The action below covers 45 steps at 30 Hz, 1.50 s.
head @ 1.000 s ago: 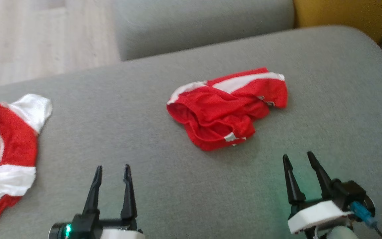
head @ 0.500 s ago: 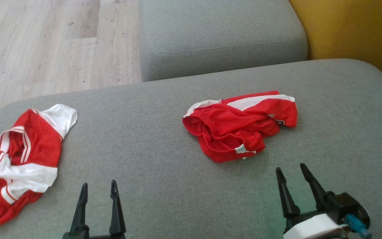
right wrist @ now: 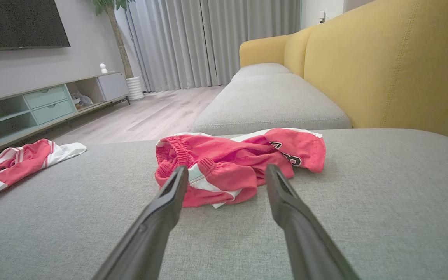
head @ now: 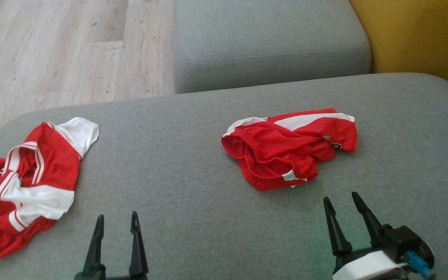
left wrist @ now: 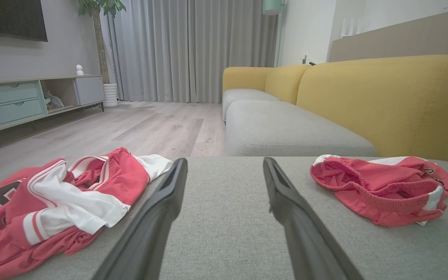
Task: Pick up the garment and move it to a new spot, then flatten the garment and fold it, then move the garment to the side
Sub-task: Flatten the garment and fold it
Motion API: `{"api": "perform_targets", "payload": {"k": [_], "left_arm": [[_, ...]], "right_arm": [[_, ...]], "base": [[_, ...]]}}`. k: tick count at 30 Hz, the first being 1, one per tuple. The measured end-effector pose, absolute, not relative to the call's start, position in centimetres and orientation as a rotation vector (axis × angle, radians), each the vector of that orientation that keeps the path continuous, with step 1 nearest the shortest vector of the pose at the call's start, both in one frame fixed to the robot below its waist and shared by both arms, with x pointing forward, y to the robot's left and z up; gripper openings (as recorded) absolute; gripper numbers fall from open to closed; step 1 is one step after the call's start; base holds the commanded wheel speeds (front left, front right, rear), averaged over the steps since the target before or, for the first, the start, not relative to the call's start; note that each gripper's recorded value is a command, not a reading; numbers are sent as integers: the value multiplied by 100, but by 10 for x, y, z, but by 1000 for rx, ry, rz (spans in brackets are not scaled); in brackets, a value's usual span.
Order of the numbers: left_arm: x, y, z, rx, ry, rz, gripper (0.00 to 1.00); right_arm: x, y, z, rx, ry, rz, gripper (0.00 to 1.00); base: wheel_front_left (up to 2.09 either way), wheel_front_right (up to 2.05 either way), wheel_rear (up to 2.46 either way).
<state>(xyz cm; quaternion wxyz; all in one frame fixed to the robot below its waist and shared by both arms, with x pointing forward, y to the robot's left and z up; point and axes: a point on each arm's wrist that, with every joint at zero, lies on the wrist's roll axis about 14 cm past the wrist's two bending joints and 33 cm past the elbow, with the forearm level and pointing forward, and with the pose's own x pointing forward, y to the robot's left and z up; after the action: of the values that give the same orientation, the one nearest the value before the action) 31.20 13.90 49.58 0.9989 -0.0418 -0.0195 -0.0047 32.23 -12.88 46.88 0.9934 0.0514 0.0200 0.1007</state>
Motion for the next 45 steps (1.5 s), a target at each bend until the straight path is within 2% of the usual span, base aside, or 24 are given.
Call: {"api": "perform_targets", "payload": {"k": [21, 25, 29, 36, 45], "left_arm": [[311, 131, 483, -63, 5, -37, 100], [313, 120, 480, -42, 13, -86, 100], [324, 84, 482, -27, 4, -230, 100], [357, -6, 498, 48, -66, -587, 100], [375, -92, 466, 166, -13, -917, 100]], "right_arm": [[332, -127, 463, 98, 63, 212, 100], [331, -128, 459, 103, 75, 209, 100], [332, -133, 457, 111, 83, 191, 100], [337, -146, 453, 117, 97, 146, 100], [337, -182, 448, 107, 116, 30, 100]], "base": [[0, 0, 0], [0, 0, 0], [0, 0, 0], [0, 0, 0], [0, 0, 0]]}}
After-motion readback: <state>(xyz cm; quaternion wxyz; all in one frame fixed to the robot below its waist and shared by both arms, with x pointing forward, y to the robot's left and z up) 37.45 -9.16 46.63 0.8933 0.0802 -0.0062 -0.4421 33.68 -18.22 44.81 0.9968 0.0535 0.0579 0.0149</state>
